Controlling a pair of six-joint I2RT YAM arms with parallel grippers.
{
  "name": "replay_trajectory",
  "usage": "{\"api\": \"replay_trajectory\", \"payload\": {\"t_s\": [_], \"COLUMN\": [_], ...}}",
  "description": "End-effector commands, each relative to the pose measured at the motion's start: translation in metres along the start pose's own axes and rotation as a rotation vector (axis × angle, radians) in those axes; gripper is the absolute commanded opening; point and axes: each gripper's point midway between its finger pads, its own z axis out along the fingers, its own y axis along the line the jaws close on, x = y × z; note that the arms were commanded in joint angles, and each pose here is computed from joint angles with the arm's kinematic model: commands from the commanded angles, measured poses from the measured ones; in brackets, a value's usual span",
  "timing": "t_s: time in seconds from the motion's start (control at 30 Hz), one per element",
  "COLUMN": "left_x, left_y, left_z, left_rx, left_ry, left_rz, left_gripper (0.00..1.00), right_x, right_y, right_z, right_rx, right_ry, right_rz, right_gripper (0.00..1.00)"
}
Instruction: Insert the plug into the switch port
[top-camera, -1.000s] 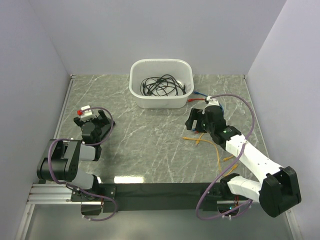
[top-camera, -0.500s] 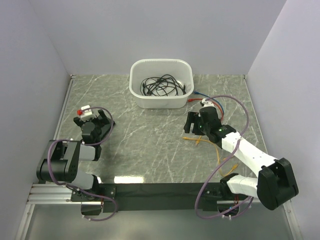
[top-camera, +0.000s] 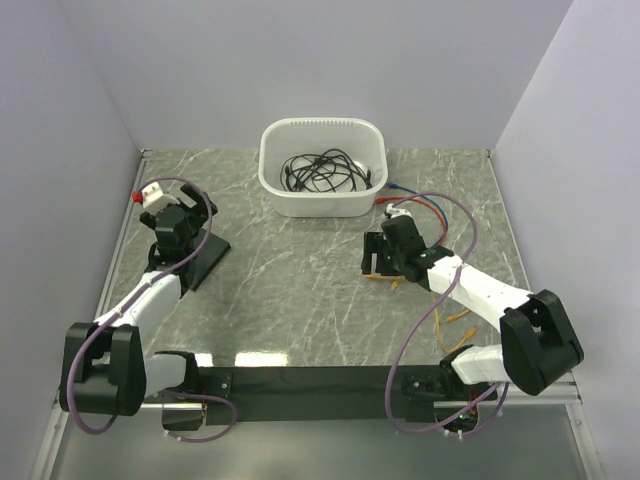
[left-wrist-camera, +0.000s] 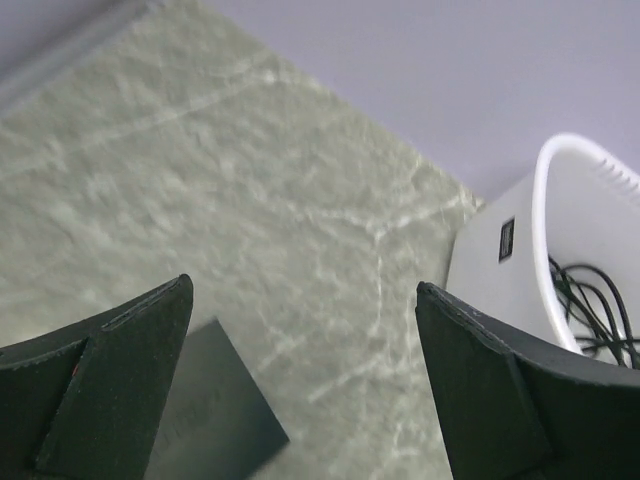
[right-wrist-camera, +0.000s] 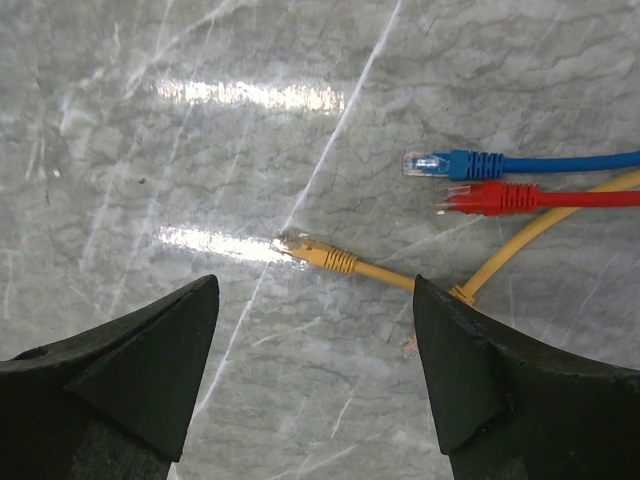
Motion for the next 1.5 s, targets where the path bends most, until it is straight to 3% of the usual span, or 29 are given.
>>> {"api": "replay_trajectory", "payload": {"t_s": [0.0, 0.17, 0.6, 0.83, 1.47], "left_x": [0.022, 0.013, 0.013, 0.015, 0.016], "left_y": [-0.007, -0.02, -0.025, -0.026, -0.021], "left_z": [-0.007, -0.027, -0.037, -0.038, -0.038], "left_rx": [0.023, 0.121, 0.137, 0.138, 0.12], "left_ry": [0.132, 0.099, 0.131, 0.137, 0.134], "left_rz": [-0.105, -0.15, -0.159, -0.162, -0.145], "left_gripper": [0.99, 0.99, 0.95, 0.94, 0.94], "right_x": [-0.02, -0.012, 0.007, 0.011, 0.026], "right_y": [0.01, 0.01, 0.011, 0.007, 0.003], "right_z": [-0.005, -0.004, 0.018, 0.025, 0.041], "right_rx": [0.008, 0.008, 0.017, 0.044, 0.084], "right_ry": [-0.044, -0.02, 0.103, 0.129, 0.243], "right_rz": [-0.033, -0.052, -0.116, -0.127, -0.158], "right_gripper": [0.84, 0.84, 0.76, 0.54, 0.53]}}
